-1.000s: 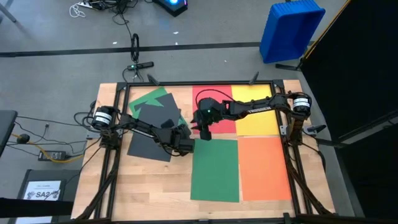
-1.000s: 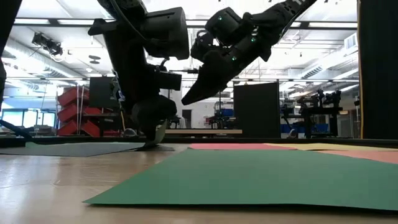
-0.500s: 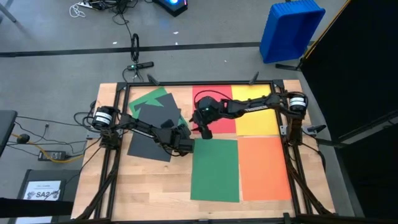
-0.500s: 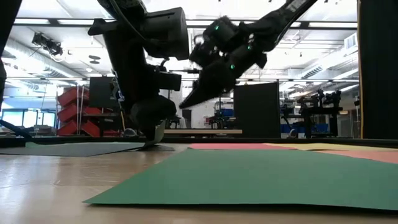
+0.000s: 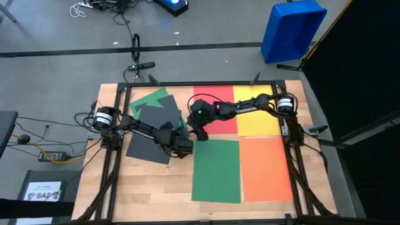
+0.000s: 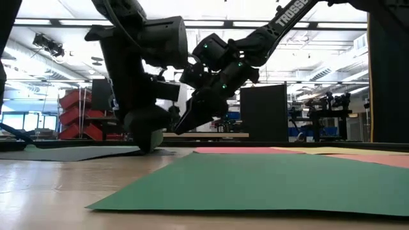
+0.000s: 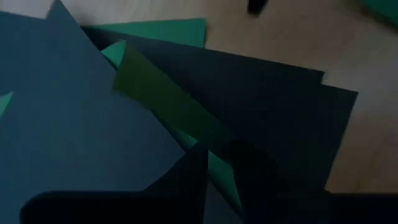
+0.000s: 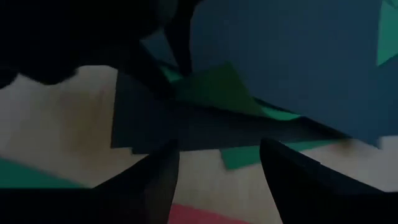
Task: Organize paper
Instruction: Stack the green colored paper on top of the green colored paper
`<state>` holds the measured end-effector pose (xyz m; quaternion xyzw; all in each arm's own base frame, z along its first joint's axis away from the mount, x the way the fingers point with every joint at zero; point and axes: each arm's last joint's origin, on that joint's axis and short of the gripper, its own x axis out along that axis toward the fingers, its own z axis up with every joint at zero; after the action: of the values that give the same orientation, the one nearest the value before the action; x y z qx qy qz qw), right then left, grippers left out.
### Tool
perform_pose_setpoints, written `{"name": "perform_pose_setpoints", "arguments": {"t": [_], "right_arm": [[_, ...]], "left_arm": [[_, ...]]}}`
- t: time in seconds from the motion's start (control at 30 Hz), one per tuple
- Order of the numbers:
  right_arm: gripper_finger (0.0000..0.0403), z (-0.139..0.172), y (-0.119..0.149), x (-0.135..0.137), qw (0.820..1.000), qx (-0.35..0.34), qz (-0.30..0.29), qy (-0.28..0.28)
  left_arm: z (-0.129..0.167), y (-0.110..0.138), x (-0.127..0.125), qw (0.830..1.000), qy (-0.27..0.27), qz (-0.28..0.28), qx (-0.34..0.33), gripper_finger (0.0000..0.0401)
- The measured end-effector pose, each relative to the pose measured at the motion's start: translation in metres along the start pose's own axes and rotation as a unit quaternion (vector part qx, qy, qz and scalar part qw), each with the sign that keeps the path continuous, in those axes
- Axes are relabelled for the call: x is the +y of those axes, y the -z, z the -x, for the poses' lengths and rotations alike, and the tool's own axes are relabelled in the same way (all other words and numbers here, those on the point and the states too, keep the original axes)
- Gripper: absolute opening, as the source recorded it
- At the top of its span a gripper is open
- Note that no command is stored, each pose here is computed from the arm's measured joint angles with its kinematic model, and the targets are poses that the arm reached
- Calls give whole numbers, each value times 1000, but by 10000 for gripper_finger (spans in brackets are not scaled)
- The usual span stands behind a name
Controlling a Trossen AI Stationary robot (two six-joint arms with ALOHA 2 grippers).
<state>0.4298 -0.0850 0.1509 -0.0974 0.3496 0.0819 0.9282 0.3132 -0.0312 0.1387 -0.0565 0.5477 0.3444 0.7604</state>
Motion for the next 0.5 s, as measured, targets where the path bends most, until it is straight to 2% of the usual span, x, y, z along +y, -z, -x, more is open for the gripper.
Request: {"name": "perform_pose_setpoints", "arguments": {"t": [0.2, 0.4, 0.5], "right_arm": [[205, -1, 0, -1, 999, -2, 42, 1], [197, 1, -12, -5, 998, -30, 58, 1], [198, 3, -19, -6, 995, -44, 85, -5]], "left_arm": [[-1, 3, 1, 1000, 2, 0, 5, 56], [-1, 2, -1, 1000, 14, 5, 4, 56], [-1, 1, -2, 1000, 20, 6, 7, 56]]}}
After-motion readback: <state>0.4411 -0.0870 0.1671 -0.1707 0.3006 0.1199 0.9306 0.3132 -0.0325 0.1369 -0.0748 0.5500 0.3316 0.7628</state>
